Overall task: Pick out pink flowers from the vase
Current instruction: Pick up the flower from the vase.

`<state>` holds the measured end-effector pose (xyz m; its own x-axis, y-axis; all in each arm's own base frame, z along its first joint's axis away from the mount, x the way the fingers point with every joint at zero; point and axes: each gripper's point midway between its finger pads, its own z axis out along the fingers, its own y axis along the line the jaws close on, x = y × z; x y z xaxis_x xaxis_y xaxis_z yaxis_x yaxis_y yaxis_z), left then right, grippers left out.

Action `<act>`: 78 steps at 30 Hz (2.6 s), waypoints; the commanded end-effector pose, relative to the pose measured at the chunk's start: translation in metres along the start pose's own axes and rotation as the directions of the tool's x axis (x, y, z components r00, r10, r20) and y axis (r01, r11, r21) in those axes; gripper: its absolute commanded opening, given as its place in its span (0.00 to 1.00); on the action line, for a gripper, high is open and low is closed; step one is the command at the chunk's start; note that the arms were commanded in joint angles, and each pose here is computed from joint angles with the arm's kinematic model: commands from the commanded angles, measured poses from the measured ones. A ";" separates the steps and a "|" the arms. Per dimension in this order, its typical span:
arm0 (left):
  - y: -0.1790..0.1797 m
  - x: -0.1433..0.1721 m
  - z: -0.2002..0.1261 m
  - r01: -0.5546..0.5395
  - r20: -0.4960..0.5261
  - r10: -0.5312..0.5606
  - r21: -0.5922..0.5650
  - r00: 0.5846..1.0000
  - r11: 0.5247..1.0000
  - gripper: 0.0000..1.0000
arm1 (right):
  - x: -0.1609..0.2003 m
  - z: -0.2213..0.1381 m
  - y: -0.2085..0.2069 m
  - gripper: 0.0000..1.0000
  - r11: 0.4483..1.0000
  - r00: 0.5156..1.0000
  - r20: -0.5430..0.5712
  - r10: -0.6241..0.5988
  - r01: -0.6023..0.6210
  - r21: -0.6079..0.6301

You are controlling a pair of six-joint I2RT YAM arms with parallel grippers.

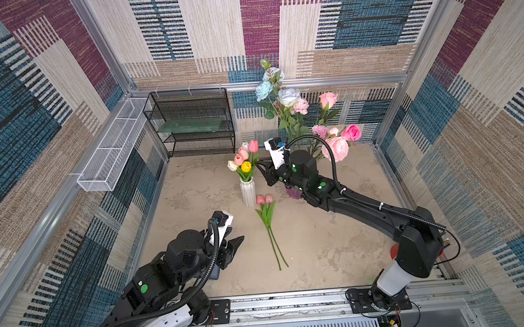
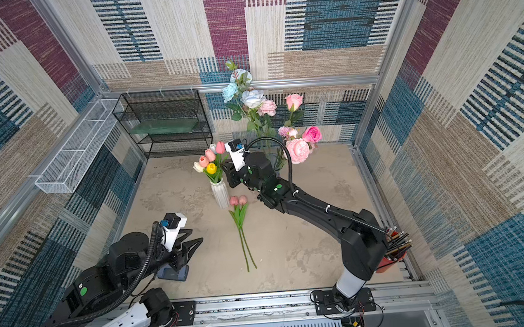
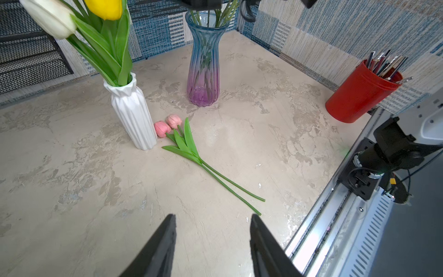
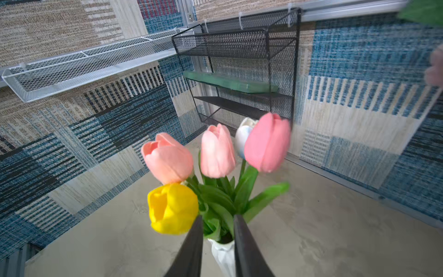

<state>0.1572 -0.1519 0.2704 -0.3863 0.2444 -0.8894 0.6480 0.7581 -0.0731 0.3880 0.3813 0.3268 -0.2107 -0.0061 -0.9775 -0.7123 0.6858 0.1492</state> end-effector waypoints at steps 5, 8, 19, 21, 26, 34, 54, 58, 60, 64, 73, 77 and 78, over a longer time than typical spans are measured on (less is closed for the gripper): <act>0.005 0.006 -0.002 -0.075 0.025 0.075 -0.023 0.997 0.997 0.52 | 0.004 0.028 -0.007 0.26 1.000 0.999 0.029 -0.031 0.031 0.004; 0.004 0.010 -0.001 -0.070 0.034 0.070 -0.013 0.997 0.997 0.52 | 0.012 0.032 -0.014 0.26 0.999 0.999 0.024 -0.024 0.024 0.022; 0.001 0.009 -0.001 -0.082 0.060 0.081 0.006 0.995 0.997 0.52 | 0.017 0.040 -0.029 0.28 0.999 1.000 0.029 -0.007 0.006 0.035; 0.001 0.009 -0.001 -0.084 0.063 0.083 0.006 0.995 0.996 0.52 | 0.015 0.043 -0.029 0.29 1.000 1.000 0.029 -0.005 0.004 0.030; 0.001 0.009 -0.001 -0.085 0.063 0.084 0.005 0.994 0.996 0.52 | 0.013 0.053 -0.028 0.29 1.000 1.000 0.020 -0.007 0.006 0.015; 0.001 0.010 -0.001 -0.085 0.062 0.085 0.003 0.995 0.996 0.52 | 0.014 0.062 -0.026 0.18 1.000 1.000 0.004 0.004 -0.004 -0.004; 0.003 0.009 -0.003 -0.085 0.067 0.086 -0.010 0.994 0.996 0.52 | -0.049 0.037 -0.015 0.09 0.999 0.996 0.084 -0.039 0.040 -0.011; 0.004 0.009 -0.004 -0.086 0.070 0.087 -0.012 0.994 0.996 0.52 | -0.065 0.033 -0.013 0.09 0.999 0.993 0.101 -0.052 0.053 -0.008; 0.004 0.008 -0.004 -0.086 0.072 0.086 -0.014 0.994 0.996 0.52 | -0.076 0.028 -0.010 0.08 0.997 0.990 0.114 -0.078 0.080 -0.011; 0.004 0.008 -0.004 -0.083 0.072 0.084 -0.016 0.994 0.996 0.52 | -0.106 0.010 -0.006 0.08 0.993 0.981 0.154 -0.120 0.121 0.002; -0.003 0.006 -0.003 -0.088 0.077 0.086 0.027 0.993 0.996 0.50 | -0.179 -0.057 0.024 0.05 0.980 0.938 0.300 -0.175 0.194 -0.034; -0.007 -0.002 -0.004 -0.099 0.087 0.095 0.042 0.992 0.994 0.50 | -0.205 -0.093 0.040 0.05 0.978 0.917 0.359 -0.175 0.204 -0.044; -0.007 -0.006 -0.005 -0.104 0.094 0.099 0.042 0.991 0.994 0.50 | -0.210 -0.101 0.041 0.05 0.981 0.916 0.367 -0.164 0.190 -0.034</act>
<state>0.1511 -0.1506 0.2638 -0.3047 0.2695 -0.9135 0.6901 0.7235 -0.0168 0.3493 0.3447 0.5388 0.1507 0.1332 -0.9796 -0.7616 0.6474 -0.0291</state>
